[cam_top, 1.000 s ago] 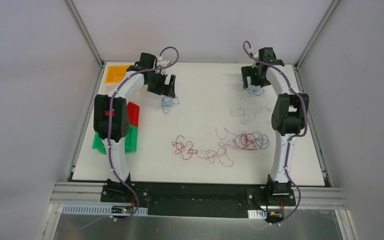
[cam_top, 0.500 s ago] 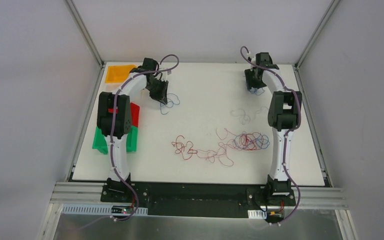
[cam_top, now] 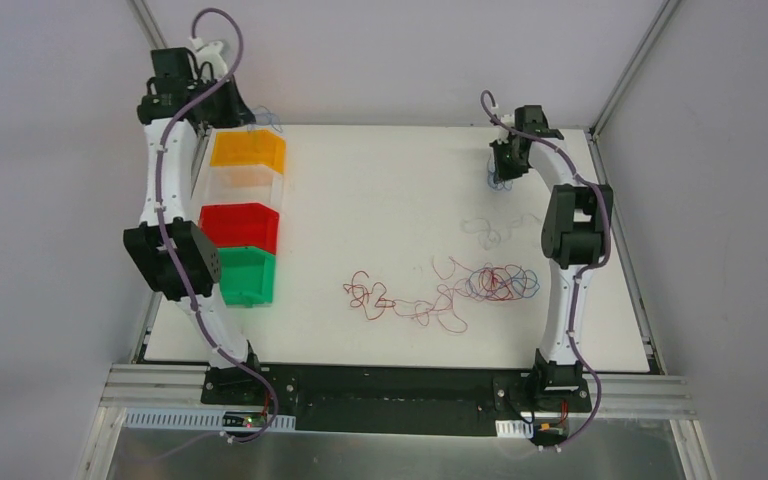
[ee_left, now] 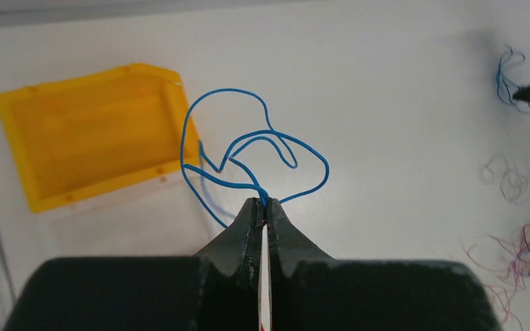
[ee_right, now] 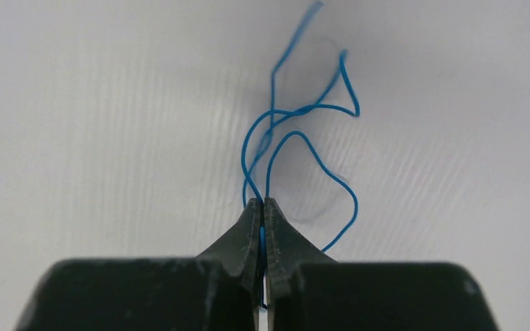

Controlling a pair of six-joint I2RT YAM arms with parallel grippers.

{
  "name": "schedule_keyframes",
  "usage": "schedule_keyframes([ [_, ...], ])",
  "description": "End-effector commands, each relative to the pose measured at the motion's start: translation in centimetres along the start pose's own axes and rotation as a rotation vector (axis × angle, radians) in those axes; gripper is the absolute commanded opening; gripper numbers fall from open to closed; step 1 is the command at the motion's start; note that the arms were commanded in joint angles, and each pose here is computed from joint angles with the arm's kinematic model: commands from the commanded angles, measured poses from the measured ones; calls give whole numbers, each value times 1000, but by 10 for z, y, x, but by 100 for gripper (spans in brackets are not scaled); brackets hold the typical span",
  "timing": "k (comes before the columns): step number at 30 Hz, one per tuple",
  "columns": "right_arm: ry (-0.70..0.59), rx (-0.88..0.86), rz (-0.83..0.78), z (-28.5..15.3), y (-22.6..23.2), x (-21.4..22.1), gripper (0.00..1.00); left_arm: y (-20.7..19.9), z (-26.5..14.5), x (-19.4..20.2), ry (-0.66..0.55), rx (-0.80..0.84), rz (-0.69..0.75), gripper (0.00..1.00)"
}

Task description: Untangle the cables

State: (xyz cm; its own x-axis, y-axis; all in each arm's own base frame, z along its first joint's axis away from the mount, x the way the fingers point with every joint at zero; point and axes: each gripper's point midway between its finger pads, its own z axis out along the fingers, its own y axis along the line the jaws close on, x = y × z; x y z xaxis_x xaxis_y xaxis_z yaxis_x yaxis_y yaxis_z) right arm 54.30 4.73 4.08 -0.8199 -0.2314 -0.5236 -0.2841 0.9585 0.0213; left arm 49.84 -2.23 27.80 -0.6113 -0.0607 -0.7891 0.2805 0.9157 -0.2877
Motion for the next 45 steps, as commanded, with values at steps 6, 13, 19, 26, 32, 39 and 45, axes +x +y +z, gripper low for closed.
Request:
schedule_keyframes([
  [6,-164,-246,13,-103,72,-48,0,114,-2,-44,-117,-155,-47,0],
  [13,-119,-401,8,-129,119,-42,0,164,43,-15,-52,-214,-42,0],
  [19,-128,-501,-17,-151,152,-48,0,163,50,-8,-39,-188,-66,56],
  [26,-195,-774,-33,-204,224,-77,0,26,-12,-36,-106,240,-80,91],
  [32,-169,-998,-43,-240,279,-77,0,-106,-41,11,-15,554,18,95],
  [39,-99,-1105,-54,-269,318,-59,0,-210,-66,68,28,783,262,99],
  [45,3,-1192,-74,-292,342,-27,0,-246,-67,102,39,839,434,99],
])
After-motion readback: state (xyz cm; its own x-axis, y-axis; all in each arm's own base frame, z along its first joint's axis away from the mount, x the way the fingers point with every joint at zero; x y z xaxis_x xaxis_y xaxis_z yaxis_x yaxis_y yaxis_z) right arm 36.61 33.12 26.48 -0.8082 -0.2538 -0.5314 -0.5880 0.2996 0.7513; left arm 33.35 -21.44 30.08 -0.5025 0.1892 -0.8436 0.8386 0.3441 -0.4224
